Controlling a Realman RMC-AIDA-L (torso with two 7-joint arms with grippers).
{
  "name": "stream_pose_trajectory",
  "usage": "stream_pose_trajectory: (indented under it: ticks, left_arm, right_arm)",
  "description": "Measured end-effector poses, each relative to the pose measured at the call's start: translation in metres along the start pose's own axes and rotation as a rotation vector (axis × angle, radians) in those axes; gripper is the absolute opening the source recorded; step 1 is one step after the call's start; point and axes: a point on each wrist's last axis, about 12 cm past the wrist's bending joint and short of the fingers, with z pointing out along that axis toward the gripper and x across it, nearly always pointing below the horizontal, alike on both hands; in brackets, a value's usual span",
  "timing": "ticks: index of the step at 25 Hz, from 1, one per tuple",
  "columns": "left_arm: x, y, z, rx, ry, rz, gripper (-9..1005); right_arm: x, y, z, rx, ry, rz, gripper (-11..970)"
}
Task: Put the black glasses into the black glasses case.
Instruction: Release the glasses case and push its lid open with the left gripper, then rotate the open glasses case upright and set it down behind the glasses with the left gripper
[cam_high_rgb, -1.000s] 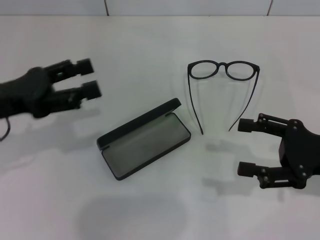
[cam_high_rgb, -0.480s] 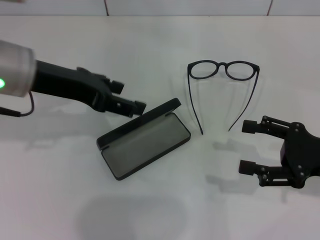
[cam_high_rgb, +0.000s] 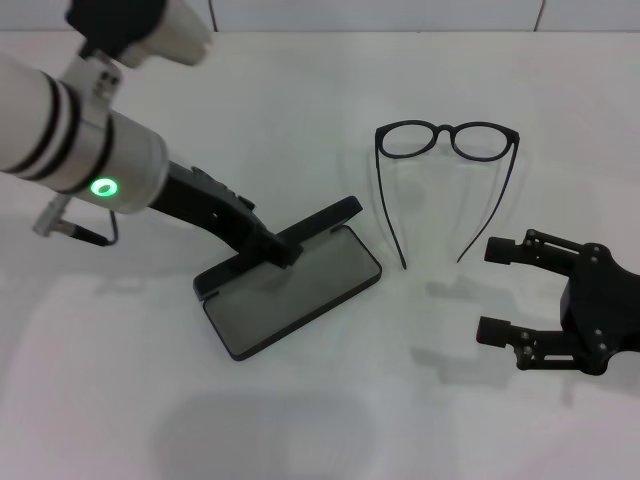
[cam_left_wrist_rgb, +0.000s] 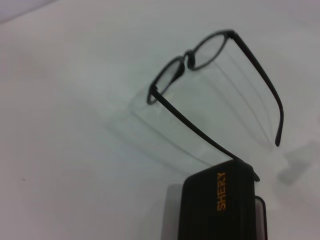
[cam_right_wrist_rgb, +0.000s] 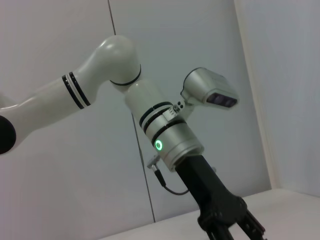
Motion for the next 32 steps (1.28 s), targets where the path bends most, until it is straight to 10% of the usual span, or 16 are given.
stream_pose_trajectory:
  ticks: [13,19,21,32]
  left_arm:
    - [-0.005,-0.019,0.026,-0.082,0.055,0.089,862]
    - [-0.007,-0.021,0.024,-0.108,0.052,0.101,672]
    - [-0.007,-0.022,0.024,-0.107,0.053,0.110,457]
    - [-0.009,-0.025,0.016,-0.124,0.022,0.205,289]
  right_arm:
    - [0.002,-0.001,0.000,0.011,0.003,0.005,880]
    - [0.004,-0.001,0.000,0.016,0.004,0.014,880]
    - [0.004,-0.001,0.000,0.016,0.004,0.013,880]
    - [0.004,-0.001,0.001,0.017,0.002,0.010,880]
